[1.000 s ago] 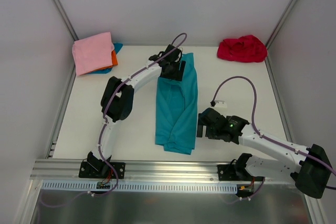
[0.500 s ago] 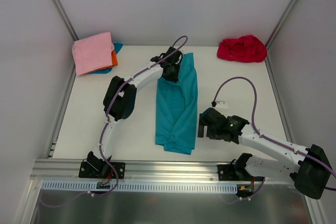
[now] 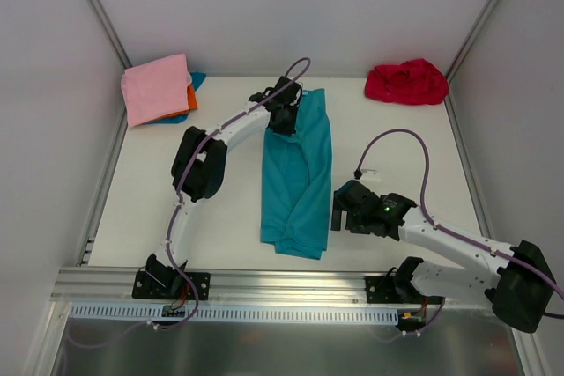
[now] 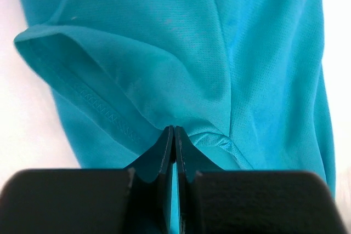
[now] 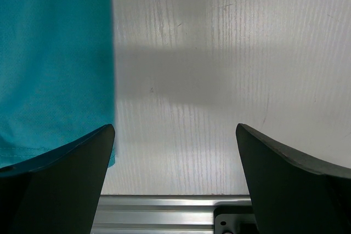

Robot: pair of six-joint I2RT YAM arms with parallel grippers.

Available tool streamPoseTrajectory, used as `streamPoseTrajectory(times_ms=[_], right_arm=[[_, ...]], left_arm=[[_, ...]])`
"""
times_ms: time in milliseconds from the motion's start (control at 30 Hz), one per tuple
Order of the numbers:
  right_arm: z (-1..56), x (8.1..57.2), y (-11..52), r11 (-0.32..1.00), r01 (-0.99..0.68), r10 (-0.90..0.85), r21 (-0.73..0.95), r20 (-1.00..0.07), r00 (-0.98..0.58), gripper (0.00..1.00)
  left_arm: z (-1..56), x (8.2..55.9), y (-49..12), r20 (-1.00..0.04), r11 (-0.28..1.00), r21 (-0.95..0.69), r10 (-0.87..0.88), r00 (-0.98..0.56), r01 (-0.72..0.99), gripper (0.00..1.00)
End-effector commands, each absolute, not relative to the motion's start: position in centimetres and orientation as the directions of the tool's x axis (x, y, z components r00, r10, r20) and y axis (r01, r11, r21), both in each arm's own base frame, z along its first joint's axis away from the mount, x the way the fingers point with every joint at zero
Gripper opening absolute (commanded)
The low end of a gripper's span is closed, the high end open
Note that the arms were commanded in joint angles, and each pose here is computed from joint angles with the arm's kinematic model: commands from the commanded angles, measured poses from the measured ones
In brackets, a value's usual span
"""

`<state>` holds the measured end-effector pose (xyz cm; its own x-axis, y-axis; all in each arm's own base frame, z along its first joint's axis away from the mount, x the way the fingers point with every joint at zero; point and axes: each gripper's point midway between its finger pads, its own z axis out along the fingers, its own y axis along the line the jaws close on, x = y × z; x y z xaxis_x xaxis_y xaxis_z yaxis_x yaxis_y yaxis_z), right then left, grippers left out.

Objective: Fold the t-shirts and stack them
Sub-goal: Rotate the tshirt 90 degrees

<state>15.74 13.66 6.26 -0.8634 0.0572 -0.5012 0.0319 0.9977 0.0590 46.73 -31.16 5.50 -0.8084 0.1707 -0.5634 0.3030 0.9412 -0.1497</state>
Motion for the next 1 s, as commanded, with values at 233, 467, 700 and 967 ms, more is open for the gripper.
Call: streamPoseTrajectory(times_ms=[233,467,700,967], right_arm=[[6.3,15.9,13.7,0.998,0.027,0.052,0.058,-0.503,-0.863,1.0],[5.8,15.8,13.9,0.998,0.027,0.053,0.059,-0.489,-0.871,1.0],[5.7,15.7,13.8,0.998,0.027,0.051,0.055,-0.487,-0.872,0.99],[5.7,15.7,13.8,0.998,0.026,0.049,0.055,-0.482,-0.875,0.99]], left_arm=[[12.4,49.4,-28.6,-0.667,0.95,-0.135,0.122,-0.735,0.28,0.0],[14.8,51.5,-28.0,-0.708,0.954,-0.134,0.098,-0.7,0.27,0.0],[15.0,52.4,-27.3,-0.704,0.956,-0.139,0.089,-0.704,0.259,0.09],[11.9,50.4,-26.3,-0.644,0.964,-0.135,0.09,-0.76,0.228,0.99]])
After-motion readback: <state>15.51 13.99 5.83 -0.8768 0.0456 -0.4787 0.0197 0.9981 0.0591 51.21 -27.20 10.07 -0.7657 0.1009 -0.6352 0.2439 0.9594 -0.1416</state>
